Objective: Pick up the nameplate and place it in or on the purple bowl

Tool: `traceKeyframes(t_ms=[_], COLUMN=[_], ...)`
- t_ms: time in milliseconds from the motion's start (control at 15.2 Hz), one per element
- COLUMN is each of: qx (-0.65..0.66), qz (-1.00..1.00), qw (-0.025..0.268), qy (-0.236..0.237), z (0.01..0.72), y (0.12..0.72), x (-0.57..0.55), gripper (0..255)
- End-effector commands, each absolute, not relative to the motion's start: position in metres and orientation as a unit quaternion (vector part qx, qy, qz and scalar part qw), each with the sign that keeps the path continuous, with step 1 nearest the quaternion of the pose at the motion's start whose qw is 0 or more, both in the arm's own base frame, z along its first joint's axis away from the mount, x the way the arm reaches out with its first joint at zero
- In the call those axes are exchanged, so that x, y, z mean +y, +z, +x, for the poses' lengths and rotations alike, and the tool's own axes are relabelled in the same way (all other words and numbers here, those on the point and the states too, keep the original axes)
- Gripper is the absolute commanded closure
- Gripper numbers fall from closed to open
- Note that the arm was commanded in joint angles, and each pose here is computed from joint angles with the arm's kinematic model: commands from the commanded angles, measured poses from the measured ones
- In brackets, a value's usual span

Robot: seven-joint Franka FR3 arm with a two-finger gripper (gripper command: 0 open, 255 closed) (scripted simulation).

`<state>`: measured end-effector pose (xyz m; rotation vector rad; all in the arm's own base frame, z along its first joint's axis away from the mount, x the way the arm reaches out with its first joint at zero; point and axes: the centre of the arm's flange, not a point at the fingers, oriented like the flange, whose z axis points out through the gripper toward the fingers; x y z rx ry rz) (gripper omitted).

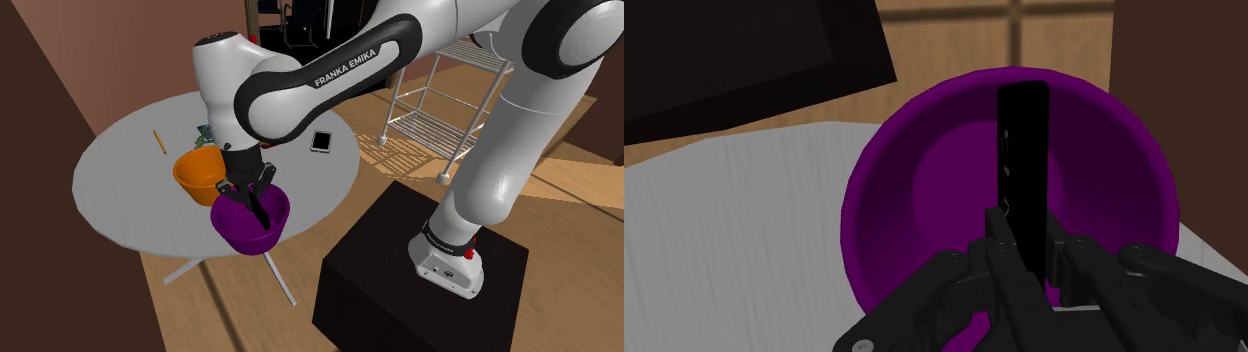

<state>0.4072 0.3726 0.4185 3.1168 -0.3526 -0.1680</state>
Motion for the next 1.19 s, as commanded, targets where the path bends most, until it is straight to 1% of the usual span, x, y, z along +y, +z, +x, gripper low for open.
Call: traceKeyframes(t_ms=[0, 330, 594, 1122], qx=[-0.112, -0.112, -0.112, -0.112], qz=[0.992, 0.992, 0.992, 0.992], qw=[0.0, 0.0, 0.0, 0.0], qy=[-0.054, -0.054, -0.054, -0.054], z=[0.407, 0.407, 0.413, 0.413], y=[0.418, 0.418, 0.468, 0.468], x=[0.373, 0.373, 0.372, 0.372], gripper=[0, 0, 0, 0])
